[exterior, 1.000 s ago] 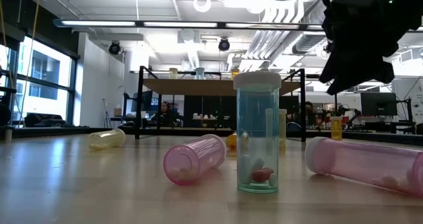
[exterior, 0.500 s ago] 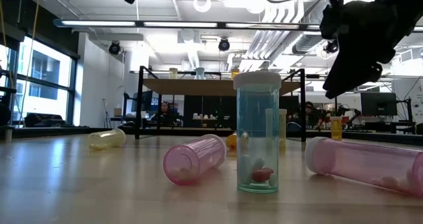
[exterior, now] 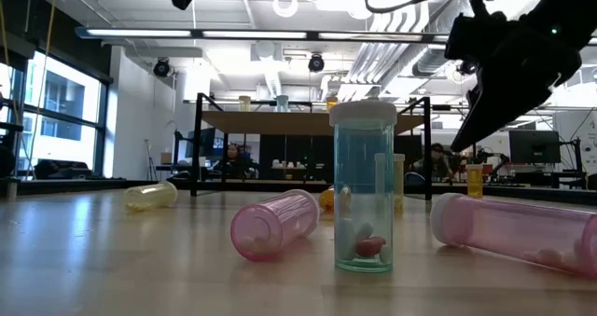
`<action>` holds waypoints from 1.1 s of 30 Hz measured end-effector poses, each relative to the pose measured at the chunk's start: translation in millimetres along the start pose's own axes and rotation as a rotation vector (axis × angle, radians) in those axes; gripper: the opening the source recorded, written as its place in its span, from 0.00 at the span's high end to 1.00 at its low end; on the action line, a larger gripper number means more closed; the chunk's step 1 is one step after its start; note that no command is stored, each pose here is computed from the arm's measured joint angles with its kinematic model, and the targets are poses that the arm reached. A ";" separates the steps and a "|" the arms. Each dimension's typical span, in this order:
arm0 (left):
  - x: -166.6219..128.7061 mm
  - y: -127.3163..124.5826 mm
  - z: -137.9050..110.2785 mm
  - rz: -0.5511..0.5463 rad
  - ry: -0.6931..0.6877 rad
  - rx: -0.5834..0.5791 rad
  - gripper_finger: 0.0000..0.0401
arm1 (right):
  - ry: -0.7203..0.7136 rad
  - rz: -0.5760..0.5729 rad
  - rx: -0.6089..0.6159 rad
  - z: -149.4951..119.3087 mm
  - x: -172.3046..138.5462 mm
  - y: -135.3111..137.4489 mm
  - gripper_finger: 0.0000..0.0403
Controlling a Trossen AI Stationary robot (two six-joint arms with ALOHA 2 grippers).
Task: Pick and place medicine bottles onto shelf by color
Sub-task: Put the right yellow pill bottle on the shelf aligned with the other yellow pill bottle
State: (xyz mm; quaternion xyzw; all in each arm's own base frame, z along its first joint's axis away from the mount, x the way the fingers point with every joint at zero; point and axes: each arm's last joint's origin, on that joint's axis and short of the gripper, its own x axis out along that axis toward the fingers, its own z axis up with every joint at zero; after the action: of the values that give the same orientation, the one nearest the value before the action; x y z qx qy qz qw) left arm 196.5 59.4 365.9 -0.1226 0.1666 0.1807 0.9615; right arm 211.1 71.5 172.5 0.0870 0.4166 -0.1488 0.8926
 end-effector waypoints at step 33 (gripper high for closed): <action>0.0 0.0 0.0 0.000 0.000 0.001 0.55 | -0.170 -0.110 0.119 -8.3 81.2 24.8 0.50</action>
State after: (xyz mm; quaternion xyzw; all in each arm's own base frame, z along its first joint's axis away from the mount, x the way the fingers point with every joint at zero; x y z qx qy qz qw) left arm 196.5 59.4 366.0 -0.1222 0.1665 0.1805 0.9616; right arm 262.9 81.5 105.5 0.1040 0.3342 -0.2289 0.9083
